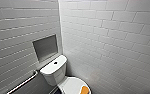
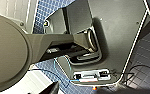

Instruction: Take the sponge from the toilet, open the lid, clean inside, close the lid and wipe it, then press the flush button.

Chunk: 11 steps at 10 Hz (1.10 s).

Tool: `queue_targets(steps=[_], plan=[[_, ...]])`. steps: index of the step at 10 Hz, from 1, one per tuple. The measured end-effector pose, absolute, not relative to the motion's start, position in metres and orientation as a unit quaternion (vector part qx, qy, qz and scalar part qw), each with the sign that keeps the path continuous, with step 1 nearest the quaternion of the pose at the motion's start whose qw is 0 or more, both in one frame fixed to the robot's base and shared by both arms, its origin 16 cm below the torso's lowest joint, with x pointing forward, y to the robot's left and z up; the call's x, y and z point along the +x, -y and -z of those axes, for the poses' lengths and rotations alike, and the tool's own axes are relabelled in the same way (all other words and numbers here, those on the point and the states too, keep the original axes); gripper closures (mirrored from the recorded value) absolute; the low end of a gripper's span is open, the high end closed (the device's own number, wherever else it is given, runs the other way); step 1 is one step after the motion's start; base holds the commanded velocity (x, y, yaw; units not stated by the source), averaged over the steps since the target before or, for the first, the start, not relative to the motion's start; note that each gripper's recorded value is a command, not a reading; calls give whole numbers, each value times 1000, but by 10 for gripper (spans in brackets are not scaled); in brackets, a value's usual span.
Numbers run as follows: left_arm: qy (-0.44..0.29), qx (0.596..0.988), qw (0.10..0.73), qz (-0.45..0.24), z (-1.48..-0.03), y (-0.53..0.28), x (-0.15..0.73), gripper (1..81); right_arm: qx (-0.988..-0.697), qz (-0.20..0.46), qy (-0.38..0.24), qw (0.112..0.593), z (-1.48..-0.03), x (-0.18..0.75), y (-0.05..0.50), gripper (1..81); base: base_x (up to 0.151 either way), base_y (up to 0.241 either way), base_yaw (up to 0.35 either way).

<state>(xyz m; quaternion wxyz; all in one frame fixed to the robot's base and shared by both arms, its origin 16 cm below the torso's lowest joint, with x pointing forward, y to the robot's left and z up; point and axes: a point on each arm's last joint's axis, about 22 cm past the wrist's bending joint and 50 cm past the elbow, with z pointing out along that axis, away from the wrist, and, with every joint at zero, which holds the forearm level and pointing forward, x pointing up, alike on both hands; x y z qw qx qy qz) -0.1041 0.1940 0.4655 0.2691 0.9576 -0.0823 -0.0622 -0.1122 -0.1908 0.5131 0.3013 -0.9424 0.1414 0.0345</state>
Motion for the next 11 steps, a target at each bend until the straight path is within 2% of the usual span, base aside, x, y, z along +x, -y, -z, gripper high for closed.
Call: queue_targets(steps=[1,3,4,11], plan=[[84,956,271,72,-464,-191,-105,10,-940,-38,-152,304,-522,-106,199,10,0,0,0],[86,954,272,90,-458,-188,-106,10,-940,-29,-180,288,-540,-61,259,10,0,0,0],[86,955,266,96,-455,-193,-106,10,-940,-18,-185,288,-543,-30,271,10,0,0,0],[93,955,274,66,-433,-175,-53,10,-933,99,-156,309,-577,207,304,10,0,0,0]])
